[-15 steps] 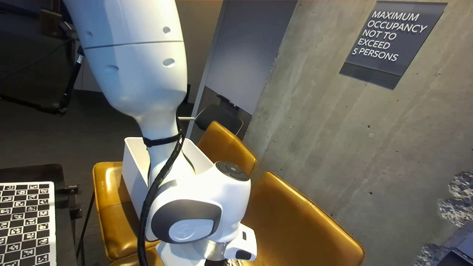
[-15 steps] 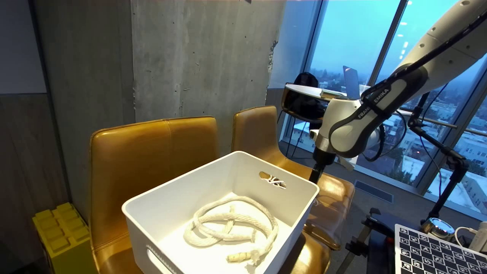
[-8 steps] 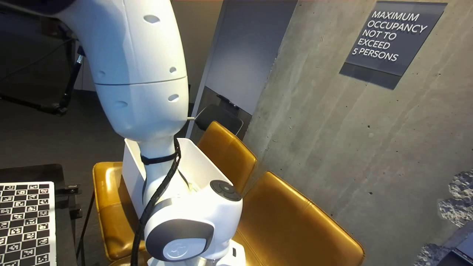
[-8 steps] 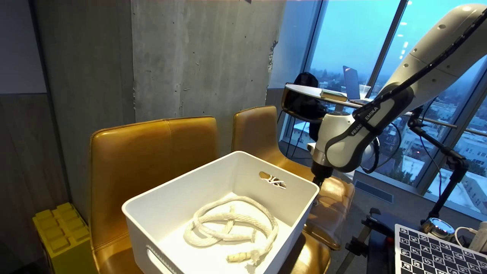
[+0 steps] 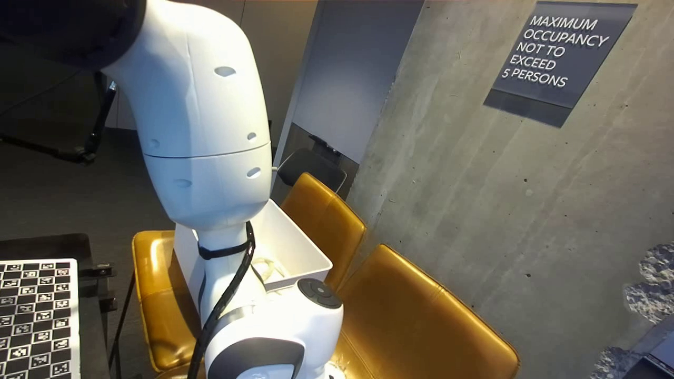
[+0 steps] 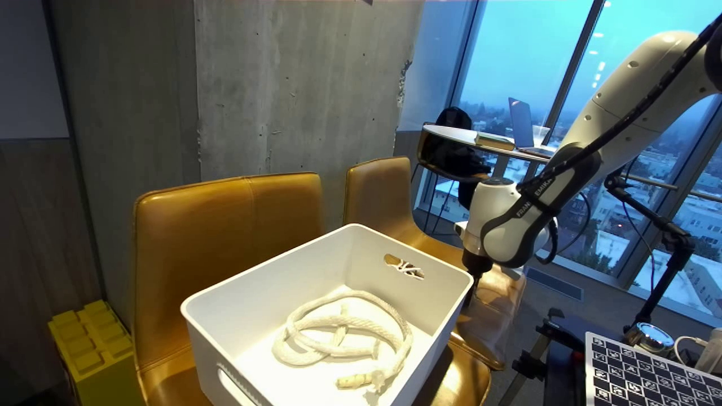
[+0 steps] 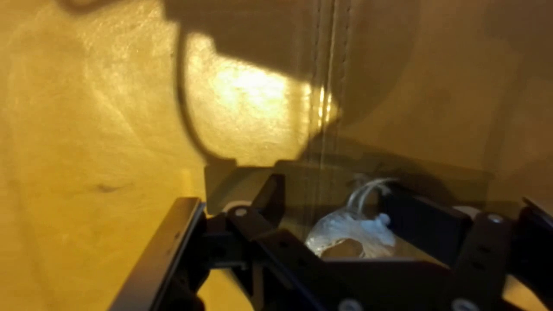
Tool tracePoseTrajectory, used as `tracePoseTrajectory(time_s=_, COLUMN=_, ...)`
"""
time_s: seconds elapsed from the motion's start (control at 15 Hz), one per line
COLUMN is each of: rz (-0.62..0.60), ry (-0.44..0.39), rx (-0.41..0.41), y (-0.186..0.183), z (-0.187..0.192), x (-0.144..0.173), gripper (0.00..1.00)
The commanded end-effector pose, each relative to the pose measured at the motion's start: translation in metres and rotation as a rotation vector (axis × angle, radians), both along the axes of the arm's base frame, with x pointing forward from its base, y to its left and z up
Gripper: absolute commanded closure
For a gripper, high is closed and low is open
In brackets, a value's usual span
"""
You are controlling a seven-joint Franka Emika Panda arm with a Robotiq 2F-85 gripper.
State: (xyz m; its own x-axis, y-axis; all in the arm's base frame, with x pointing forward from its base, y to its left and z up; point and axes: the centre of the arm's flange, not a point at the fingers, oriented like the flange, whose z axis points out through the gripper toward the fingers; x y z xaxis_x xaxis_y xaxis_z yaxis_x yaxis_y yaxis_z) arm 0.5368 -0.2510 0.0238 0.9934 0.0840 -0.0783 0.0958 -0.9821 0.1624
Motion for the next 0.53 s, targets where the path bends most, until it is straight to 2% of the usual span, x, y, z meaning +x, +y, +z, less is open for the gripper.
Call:
tracePoseTrajectory(time_s=0.0, rz=0.003, ry=0.008, rx=-0.041, y=-0.012, z=-0.01, x=0.002, gripper=0.69)
tracePoseTrajectory(time_s=0.27, rz=0.009, ry=0.008, rx=-0.056, y=-0.019, z=0.0, x=0.001, gripper=0.98)
tracePoseTrajectory(time_s=0.47, rz=0.004, ry=0.004, rx=-0.057, y=-0.018, z=0.012, x=0.002, gripper=1.0)
